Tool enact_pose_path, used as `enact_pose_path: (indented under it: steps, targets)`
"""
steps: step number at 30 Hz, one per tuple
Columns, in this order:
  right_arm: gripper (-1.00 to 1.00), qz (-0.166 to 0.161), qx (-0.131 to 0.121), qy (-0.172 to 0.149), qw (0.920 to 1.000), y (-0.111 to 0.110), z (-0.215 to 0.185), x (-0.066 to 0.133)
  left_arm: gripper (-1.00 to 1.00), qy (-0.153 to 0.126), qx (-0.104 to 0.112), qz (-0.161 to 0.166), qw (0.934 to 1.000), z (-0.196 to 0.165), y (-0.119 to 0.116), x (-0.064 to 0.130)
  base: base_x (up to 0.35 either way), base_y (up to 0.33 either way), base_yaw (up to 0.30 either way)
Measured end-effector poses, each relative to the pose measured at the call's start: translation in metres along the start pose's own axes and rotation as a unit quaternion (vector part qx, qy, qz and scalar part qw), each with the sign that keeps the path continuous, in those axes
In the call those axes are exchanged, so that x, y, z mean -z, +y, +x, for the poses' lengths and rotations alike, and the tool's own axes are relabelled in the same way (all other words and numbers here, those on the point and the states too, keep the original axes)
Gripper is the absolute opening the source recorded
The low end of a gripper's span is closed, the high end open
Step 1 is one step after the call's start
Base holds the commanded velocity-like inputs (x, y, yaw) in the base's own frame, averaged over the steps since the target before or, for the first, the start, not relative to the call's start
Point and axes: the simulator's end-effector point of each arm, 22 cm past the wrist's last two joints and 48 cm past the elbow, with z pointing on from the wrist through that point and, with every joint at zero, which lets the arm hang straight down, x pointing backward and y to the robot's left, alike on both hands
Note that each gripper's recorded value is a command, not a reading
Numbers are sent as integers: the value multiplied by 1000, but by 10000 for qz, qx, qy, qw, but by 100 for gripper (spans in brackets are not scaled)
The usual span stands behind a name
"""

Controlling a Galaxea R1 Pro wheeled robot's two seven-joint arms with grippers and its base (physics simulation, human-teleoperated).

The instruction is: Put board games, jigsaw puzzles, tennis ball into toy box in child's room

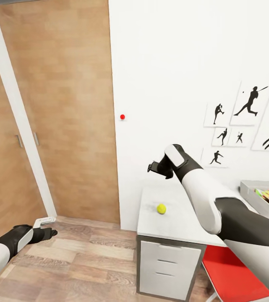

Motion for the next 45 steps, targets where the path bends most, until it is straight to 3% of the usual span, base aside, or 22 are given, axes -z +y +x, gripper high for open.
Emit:
enact_pose_path:
  steps: [7,15,19,27,35,45]
  targets:
    - [100,250,-26,476,9986,-17,38,-25,100,4,-4,1,10000,1,0,0,36,23,0]
    - [100,684,124,453,9966,-40,49,-39,100,37,-11,0,10000,7,0,-2,3,2,0]
    - [100,914,231,399,9948,-53,54,-45,100,-183,-44,2,9998,-2,0,-2,0,0,0]
    - [100,1052,225,623,9922,-70,87,-65,100,-268,-55,0,9996,-6,1,-2,0,0,0]
    - [100,1173,51,530,9917,-88,100,-79,100,-283,-57,-1,9996,-6,1,-1,81,38,0]
    - [100,1286,-9,643,9896,-106,120,-90,100,-284,-58,2,9996,-6,1,-1,133,59,0]
